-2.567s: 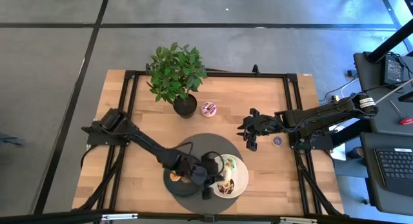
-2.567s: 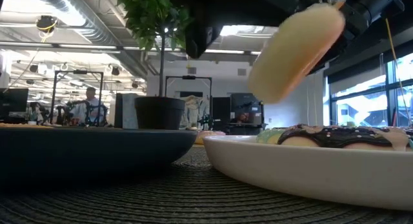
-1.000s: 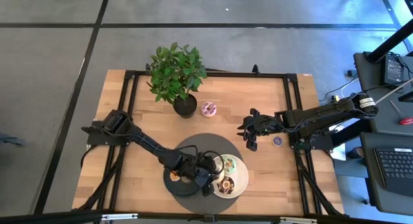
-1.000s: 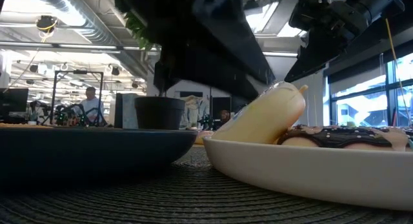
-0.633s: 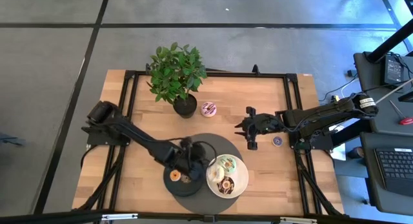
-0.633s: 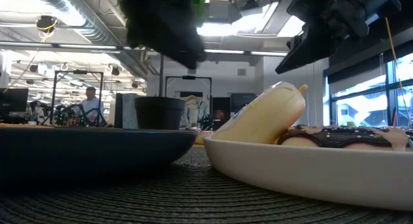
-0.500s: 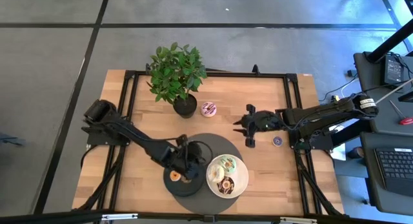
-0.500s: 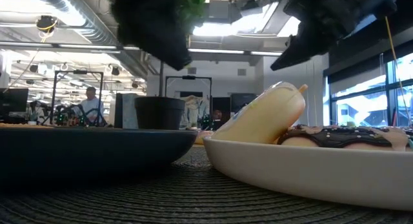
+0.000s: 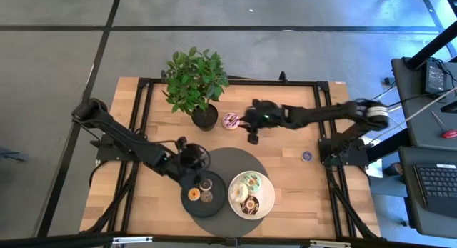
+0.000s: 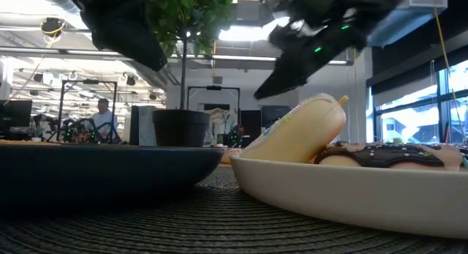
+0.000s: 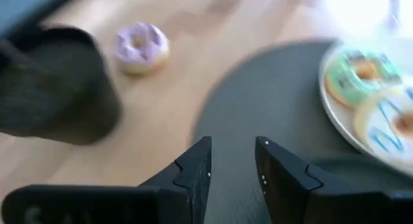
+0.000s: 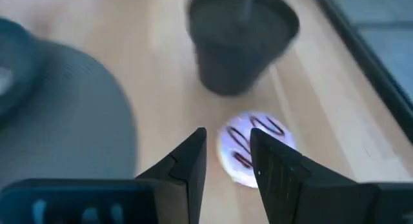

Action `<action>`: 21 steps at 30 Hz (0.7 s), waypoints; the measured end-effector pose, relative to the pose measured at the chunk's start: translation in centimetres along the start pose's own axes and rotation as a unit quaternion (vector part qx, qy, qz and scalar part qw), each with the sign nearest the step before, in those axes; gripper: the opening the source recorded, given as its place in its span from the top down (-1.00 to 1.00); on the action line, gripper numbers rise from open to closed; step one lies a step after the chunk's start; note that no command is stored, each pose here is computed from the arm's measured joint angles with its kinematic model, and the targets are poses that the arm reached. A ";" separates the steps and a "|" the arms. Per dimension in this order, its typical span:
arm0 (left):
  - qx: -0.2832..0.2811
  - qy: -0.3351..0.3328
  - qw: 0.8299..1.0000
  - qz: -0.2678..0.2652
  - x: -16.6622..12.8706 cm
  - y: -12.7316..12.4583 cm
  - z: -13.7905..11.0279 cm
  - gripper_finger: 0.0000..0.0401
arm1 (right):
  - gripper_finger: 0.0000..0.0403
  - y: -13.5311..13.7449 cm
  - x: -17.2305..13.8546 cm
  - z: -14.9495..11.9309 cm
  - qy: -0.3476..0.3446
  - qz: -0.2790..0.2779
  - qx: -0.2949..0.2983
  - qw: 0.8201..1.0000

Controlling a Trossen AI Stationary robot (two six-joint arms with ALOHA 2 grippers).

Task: Pick & Place donuts
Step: Put the big pink donut into the white plate

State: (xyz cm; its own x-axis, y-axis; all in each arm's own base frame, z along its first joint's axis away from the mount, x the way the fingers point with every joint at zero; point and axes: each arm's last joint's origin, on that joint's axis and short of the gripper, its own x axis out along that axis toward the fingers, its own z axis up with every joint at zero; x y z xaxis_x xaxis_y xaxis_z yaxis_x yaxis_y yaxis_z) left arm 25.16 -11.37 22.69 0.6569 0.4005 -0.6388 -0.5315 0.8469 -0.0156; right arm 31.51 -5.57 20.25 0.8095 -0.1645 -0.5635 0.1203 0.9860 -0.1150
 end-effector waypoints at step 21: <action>0.029 -0.055 0.997 0.040 -0.8 2.1 0.2 0.41 | -0.37 -0.8 9.7 -0.9 0.151 0.002 -0.065 0.986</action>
State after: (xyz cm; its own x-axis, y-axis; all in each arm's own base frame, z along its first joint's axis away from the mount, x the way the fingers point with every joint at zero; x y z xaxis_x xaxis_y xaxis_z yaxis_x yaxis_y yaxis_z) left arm 23.61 -9.82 23.38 0.6700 0.5009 -0.5479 -0.5552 0.8280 0.0781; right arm 38.76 -7.96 14.16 0.5997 -0.1801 -0.7797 0.0274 0.9784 -0.2049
